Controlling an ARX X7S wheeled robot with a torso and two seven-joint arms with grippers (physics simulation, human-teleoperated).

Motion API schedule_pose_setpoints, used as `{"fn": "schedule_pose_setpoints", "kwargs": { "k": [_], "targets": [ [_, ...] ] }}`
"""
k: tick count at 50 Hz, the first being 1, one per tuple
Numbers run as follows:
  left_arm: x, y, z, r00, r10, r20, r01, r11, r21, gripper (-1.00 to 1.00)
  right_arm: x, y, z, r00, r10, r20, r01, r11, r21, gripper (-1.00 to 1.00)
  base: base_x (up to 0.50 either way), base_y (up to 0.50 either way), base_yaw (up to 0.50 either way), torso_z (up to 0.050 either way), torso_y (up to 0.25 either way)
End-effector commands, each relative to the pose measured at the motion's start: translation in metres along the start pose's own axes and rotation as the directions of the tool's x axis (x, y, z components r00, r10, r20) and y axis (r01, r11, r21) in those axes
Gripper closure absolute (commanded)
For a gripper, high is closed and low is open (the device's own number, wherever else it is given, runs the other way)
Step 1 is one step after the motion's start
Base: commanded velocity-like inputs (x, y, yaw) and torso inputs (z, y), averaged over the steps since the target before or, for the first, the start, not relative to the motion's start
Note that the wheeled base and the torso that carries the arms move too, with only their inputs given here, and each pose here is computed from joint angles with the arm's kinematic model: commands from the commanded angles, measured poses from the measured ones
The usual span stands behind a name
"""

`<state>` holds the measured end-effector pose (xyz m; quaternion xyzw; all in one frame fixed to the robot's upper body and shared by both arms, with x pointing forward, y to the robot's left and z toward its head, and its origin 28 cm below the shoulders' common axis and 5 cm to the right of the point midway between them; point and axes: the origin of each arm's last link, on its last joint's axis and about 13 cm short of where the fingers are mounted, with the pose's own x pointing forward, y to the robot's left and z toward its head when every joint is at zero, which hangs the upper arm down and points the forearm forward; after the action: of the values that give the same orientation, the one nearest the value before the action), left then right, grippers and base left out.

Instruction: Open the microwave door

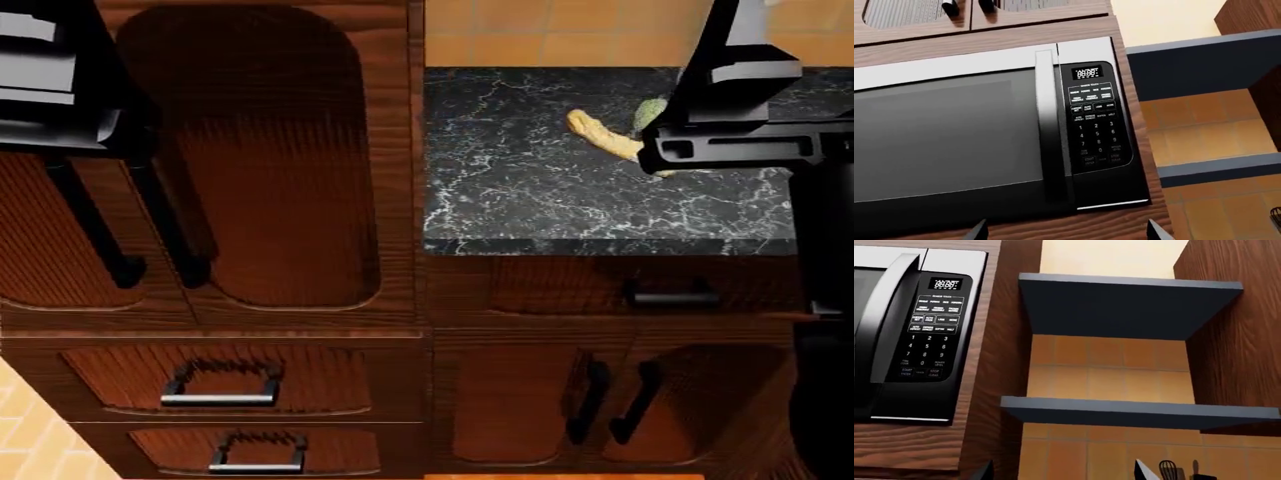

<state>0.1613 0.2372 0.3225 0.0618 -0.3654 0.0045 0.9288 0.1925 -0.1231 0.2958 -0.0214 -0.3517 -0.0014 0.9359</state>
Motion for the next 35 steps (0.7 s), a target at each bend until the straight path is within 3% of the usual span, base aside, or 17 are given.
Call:
{"fn": "schedule_pose_setpoints", "kwargs": {
  "k": [1, 22, 35],
  "targets": [
    [0.0004, 0.0013, 0.0008, 1.000, 0.007, 0.003, -0.007, 1.000, -0.005, -1.00, -0.0010, 0.0022, -0.0014, 1.000, 0.014, -0.010, -0.015, 1.000, -0.005, -1.00, 0.00, 0.00, 0.00, 0.000, 0.000],
    [0.0002, 0.0021, 0.0025, 1.000, 0.011, 0.013, -0.011, 1.000, -0.007, -1.00, -0.0021, 0.0033, -0.0040, 0.999, 0.027, -0.024, -0.028, 1.000, -0.012, -1.00, 0.47, -0.04, 0.00, 0.000, 0.000],
    [-0.0001, 0.0012, 0.0044, 1.000, 0.006, 0.015, -0.006, 1.000, -0.002, -1.00, -0.0038, 0.0025, -0.0034, 0.999, 0.030, -0.020, -0.030, 1.000, -0.005, -1.00, 0.09, 0.00, 0.00, 0.000, 0.000]
  ]
}}
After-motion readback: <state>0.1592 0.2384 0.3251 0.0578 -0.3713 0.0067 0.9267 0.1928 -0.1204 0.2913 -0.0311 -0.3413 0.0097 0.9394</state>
